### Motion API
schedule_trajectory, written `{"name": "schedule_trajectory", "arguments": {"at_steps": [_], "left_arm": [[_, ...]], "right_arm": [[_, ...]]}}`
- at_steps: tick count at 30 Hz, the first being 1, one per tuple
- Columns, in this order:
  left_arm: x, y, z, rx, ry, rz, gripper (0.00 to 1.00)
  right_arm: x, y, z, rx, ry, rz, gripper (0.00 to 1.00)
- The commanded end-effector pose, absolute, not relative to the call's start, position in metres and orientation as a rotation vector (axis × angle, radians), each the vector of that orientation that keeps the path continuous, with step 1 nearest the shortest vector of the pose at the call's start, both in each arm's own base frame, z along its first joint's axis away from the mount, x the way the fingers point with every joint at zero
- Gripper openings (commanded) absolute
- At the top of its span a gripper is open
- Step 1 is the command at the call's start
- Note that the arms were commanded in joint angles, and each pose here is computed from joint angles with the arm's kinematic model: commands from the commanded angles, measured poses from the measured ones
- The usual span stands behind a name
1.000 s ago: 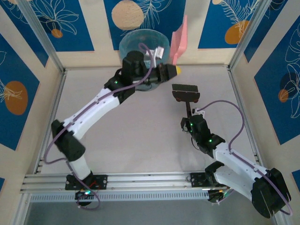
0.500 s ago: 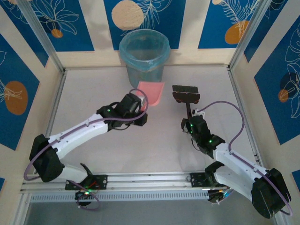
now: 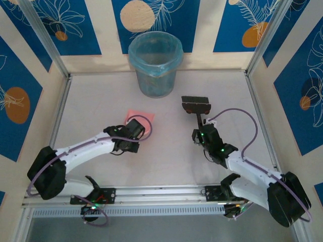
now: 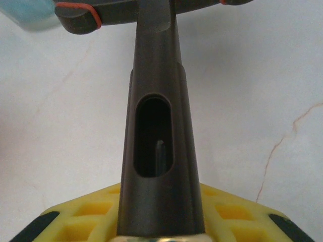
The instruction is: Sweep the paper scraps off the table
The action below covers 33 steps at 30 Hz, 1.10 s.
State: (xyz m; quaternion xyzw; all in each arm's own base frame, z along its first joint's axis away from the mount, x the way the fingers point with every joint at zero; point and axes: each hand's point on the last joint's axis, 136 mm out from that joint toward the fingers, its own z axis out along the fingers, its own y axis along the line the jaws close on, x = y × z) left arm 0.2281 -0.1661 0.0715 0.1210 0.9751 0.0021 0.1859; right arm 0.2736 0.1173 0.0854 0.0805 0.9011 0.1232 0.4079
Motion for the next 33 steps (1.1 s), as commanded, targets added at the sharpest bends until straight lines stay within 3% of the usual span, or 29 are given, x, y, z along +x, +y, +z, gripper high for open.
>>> {"name": "schedule_trajectory", "arguments": {"at_steps": [1, 17, 28, 33], "left_arm": [[0.234, -0.158, 0.059, 0.278, 2.751, 0.026, 0.00], [0.235, -0.139, 0.024, 0.187, 2.802, 0.034, 0.09], [0.239, -0.149, 0.016, 0.199, 2.824, -0.028, 0.25], [0.237, -0.159, 0.015, 0.224, 2.828, -0.106, 0.38]], "right_arm": [[0.284, 0.137, 0.102, 0.235, 2.258, 0.373, 0.00], [0.257, 0.200, 0.045, 0.182, 2.435, 0.199, 0.00], [0.256, 0.223, 0.029, 0.151, 2.455, 0.253, 0.06], [0.253, 0.228, 0.023, 0.158, 2.471, 0.289, 0.09]]}}
